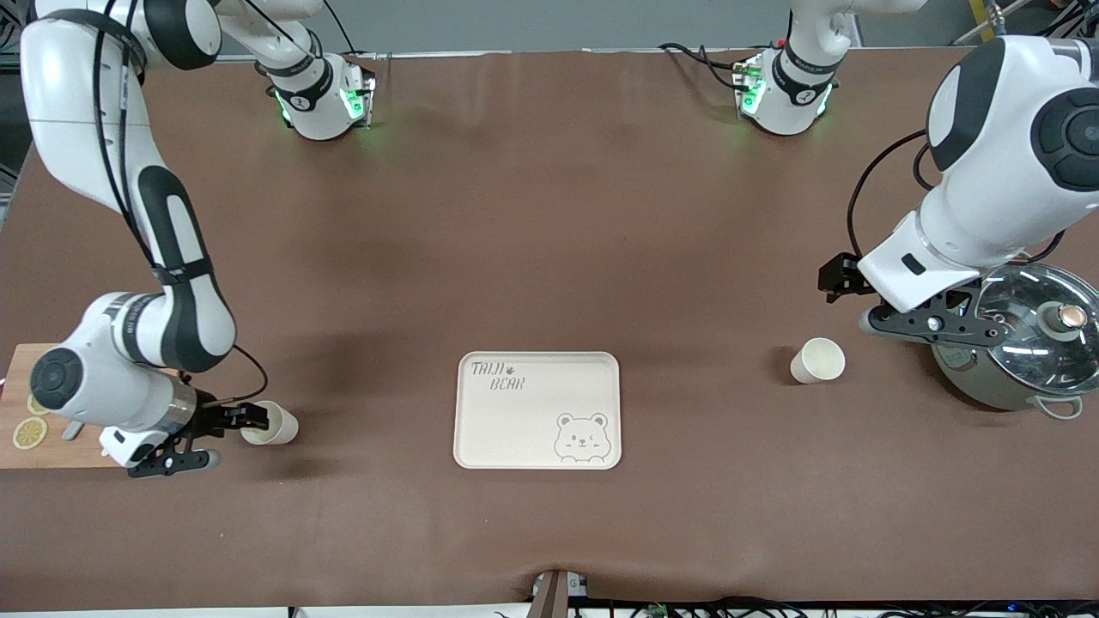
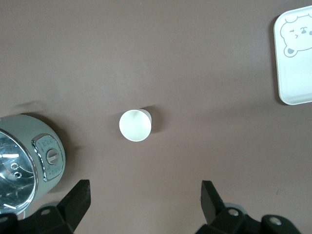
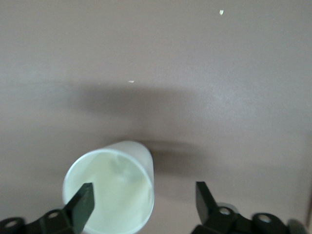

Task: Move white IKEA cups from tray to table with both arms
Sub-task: 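Release the cup beside the cutting board with the right gripper, then raise the open right gripper away from the placed cup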

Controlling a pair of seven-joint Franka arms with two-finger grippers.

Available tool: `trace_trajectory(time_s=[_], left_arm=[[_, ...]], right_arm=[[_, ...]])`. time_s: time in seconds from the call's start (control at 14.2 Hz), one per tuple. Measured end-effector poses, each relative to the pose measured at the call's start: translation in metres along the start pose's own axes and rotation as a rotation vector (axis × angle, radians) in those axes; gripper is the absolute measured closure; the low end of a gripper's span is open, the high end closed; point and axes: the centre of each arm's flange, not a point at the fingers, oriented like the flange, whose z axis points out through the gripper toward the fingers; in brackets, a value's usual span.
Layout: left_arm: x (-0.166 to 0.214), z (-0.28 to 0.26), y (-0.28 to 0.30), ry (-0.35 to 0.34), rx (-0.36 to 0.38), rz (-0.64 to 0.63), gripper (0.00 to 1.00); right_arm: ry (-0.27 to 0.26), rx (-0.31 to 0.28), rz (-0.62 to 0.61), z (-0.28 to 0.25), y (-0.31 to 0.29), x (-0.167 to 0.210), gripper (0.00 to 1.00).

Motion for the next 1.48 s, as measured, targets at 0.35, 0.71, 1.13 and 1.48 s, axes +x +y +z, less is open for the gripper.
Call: trace_trajectory(time_s=[0.35, 0.71, 1.13, 1.48], left_arm=[[0.0, 0.0, 0.002, -0.001, -0.028, -0.007, 0.0], [0.0, 0.0, -0.001, -0.002, -0.061, -0.02, 0.0], [0.0, 0.0, -0.002, -0.002, -0.062, -0.02, 0.0], [0.0, -0.001, -0.002, 0.0, -0.062, -0.021, 0.0]], right_arm=[[-0.034, 0.007, 0.014, -0.086, 0.006, 0.007, 0.0], [-0.038, -0.007, 0.031, -0.098, 0.018, 0.006, 0.0], [-0.055, -0.009, 0.189, -0.122, 0.016, 0.006, 0.0], [-0.051, -0.014, 0.213, -0.124, 0.021, 0.006, 0.0]])
